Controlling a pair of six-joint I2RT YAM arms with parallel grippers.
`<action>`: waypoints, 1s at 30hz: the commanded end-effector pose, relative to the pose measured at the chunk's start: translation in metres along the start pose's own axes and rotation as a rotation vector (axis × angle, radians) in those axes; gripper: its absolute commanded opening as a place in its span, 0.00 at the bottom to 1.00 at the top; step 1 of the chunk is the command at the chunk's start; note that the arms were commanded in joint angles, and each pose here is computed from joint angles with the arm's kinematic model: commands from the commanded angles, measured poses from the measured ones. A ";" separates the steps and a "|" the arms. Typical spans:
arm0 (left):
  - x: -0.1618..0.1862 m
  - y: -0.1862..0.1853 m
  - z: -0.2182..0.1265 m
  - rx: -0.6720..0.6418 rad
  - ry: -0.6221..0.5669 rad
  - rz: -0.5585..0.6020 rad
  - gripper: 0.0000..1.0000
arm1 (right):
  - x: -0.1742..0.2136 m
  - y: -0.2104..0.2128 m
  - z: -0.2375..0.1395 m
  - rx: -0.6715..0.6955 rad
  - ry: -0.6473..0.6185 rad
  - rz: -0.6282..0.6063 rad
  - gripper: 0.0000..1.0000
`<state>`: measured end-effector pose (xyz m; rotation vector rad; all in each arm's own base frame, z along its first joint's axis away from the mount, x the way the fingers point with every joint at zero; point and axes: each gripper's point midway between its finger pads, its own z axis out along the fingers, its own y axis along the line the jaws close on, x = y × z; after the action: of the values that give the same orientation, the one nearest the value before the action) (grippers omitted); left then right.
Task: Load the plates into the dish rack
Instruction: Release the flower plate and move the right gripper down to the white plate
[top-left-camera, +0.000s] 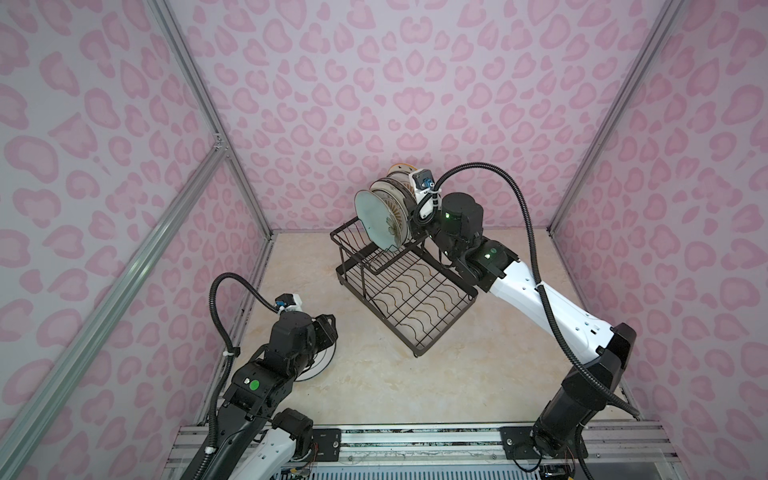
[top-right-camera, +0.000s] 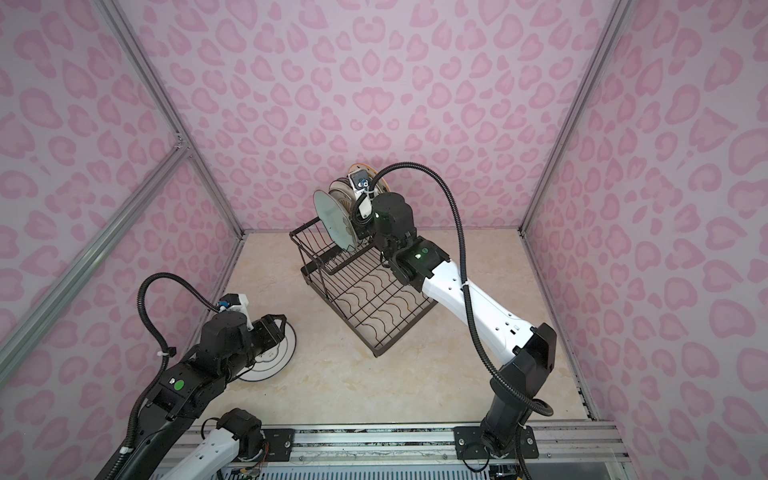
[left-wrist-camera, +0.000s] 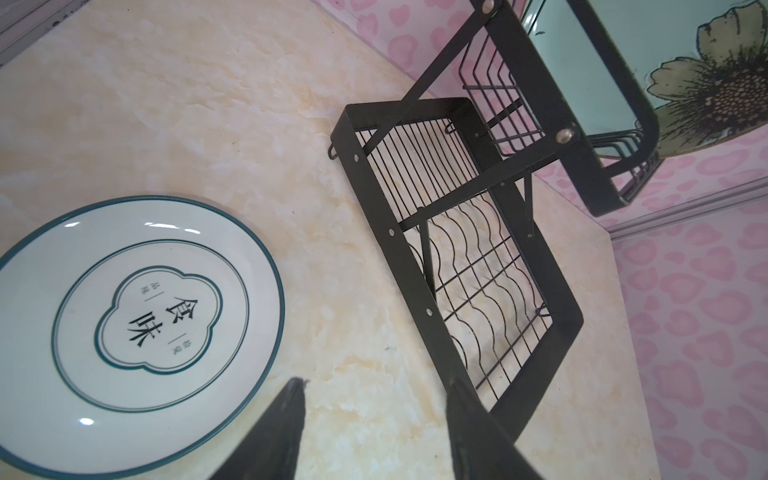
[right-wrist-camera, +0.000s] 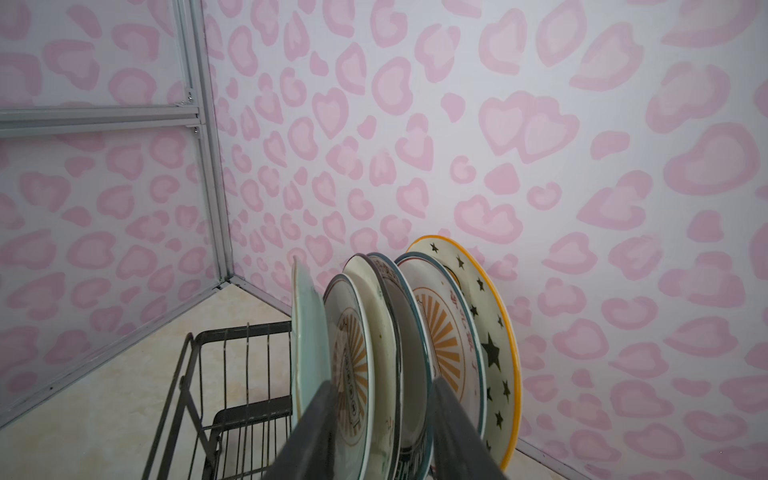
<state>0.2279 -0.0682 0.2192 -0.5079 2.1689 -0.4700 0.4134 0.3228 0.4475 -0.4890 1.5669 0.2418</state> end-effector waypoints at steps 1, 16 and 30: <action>0.001 0.011 -0.001 -0.059 0.005 -0.012 0.57 | 0.013 0.022 -0.016 -0.146 0.039 0.093 0.36; 0.046 0.101 0.033 -0.287 0.084 -0.273 0.57 | 0.205 0.190 -0.140 -0.458 0.420 0.824 0.36; 0.029 0.120 0.027 -0.306 0.027 -0.345 0.57 | 0.311 0.325 -0.086 -0.553 0.728 1.250 0.37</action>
<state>0.2048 0.0157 0.1135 -1.1186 2.2073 -0.3092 0.1894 0.4997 0.0823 -0.0370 2.4088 1.3950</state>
